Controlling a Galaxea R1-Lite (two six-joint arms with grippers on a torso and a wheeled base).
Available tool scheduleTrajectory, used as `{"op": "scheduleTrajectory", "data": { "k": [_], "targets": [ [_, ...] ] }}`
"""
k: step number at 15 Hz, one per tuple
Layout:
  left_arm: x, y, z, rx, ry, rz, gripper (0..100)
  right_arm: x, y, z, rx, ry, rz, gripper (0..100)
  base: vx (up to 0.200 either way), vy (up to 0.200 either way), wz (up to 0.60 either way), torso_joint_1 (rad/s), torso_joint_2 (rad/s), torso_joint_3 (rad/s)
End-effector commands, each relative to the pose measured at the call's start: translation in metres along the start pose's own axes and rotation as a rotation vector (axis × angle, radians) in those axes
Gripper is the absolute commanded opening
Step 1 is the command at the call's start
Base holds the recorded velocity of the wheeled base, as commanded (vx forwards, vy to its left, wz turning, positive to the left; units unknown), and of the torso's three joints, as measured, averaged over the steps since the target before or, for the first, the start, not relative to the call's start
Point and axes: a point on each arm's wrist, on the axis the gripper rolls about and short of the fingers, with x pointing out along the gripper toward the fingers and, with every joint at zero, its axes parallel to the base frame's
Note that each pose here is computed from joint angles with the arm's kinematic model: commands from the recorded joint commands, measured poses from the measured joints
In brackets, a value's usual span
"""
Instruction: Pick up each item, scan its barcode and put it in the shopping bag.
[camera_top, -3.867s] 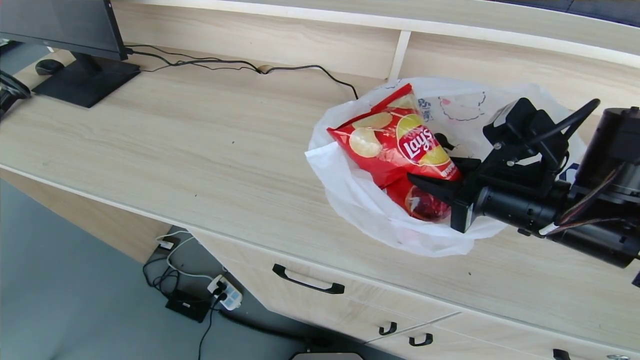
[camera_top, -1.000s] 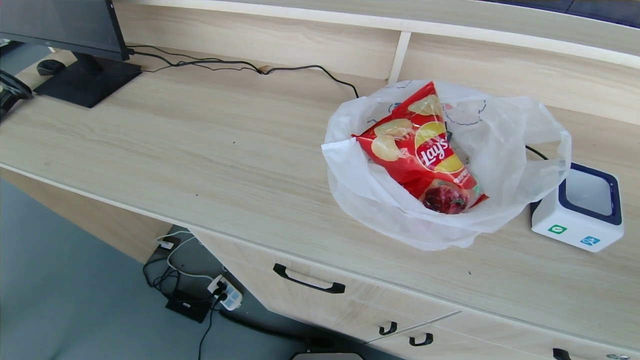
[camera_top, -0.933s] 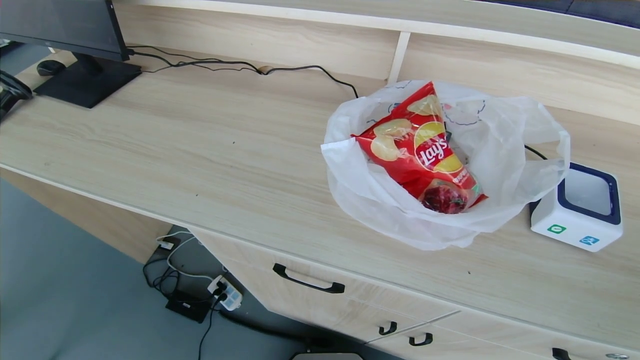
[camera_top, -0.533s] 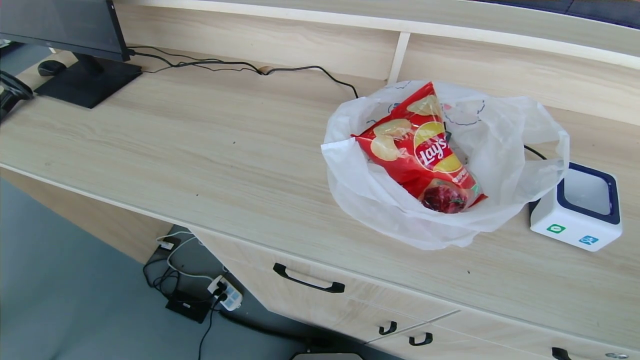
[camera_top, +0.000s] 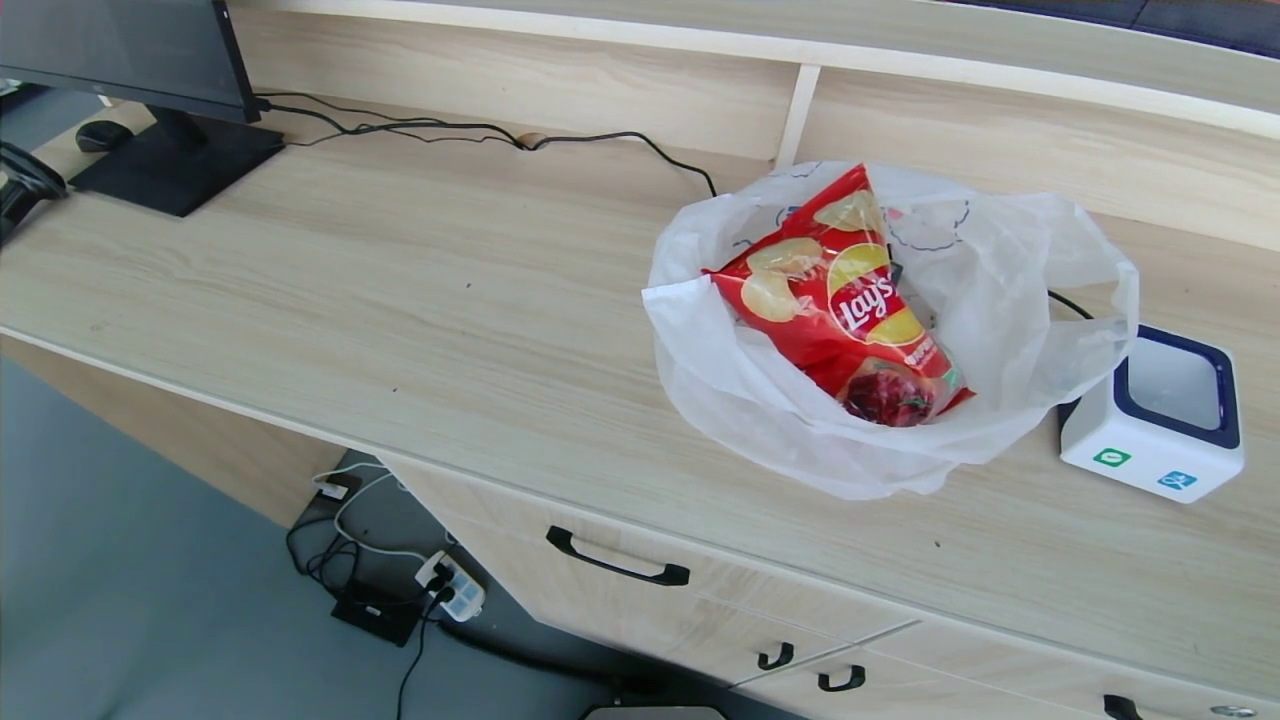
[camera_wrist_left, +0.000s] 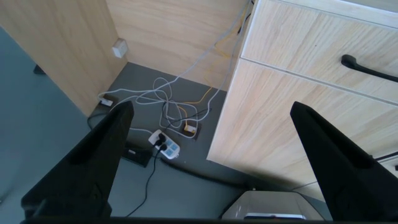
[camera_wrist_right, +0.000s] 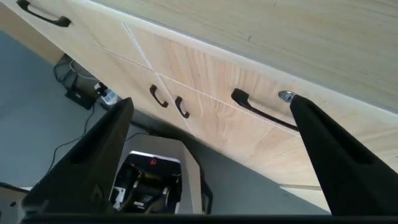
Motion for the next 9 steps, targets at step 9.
{"op": "scheduleTrajectory", "data": {
  "k": [9],
  "targets": [
    [0.0001,0.0000,0.0002,-0.003,0.000,0.000,100,0.0013,-0.0051,-0.0007,0.084,-0.016,-0.230,100,0.000,0.000,0.00,0.000,0.00,0.000]
  ]
}}
